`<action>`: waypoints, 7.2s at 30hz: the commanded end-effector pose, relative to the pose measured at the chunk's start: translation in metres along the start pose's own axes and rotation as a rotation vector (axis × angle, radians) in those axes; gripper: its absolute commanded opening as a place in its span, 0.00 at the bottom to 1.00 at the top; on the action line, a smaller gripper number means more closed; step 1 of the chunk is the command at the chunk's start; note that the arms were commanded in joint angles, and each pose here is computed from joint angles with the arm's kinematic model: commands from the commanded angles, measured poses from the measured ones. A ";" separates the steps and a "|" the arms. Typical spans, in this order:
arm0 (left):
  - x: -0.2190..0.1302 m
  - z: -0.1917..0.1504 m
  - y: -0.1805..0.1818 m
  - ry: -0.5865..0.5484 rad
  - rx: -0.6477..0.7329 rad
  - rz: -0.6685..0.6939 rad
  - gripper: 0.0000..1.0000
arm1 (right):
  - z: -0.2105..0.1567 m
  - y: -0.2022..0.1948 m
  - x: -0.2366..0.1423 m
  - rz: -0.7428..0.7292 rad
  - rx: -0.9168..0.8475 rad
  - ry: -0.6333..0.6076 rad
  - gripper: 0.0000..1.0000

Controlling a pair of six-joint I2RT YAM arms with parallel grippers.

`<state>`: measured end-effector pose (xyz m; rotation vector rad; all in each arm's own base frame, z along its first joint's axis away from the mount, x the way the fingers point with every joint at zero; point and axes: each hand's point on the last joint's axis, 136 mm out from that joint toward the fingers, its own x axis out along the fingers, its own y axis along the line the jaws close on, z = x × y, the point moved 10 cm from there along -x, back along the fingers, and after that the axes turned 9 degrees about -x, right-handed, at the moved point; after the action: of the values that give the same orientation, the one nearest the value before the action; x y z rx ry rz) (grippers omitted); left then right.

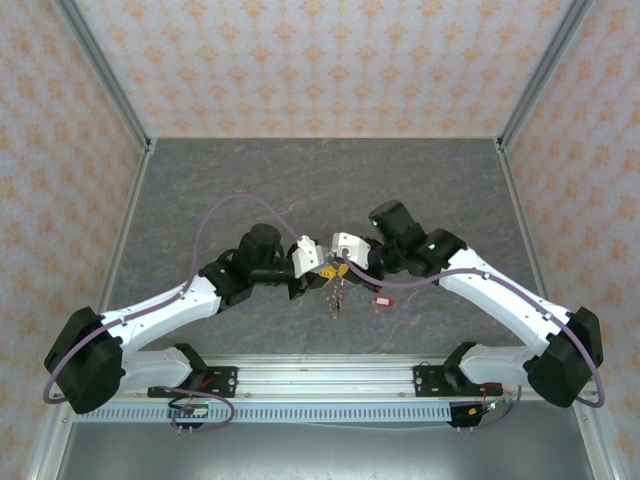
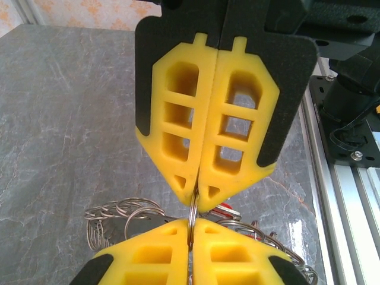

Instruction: Put the keys on the keyring

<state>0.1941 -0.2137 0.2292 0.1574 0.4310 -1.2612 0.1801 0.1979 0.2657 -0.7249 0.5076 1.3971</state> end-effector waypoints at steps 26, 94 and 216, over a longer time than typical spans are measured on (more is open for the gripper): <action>-0.008 0.006 -0.005 -0.063 0.027 0.032 0.00 | 0.011 0.004 -0.009 -0.064 -0.030 -0.150 0.07; -0.003 0.009 -0.006 -0.104 0.011 -0.020 0.00 | -0.013 -0.005 0.005 -0.059 -0.001 -0.258 0.06; -0.009 0.017 -0.006 -0.225 -0.025 -0.087 0.00 | -0.006 -0.004 -0.010 0.020 0.078 -0.179 0.16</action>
<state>0.1915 -0.2122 0.2257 0.0223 0.4038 -1.2844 0.1846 0.1861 0.2618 -0.6151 0.5096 1.4076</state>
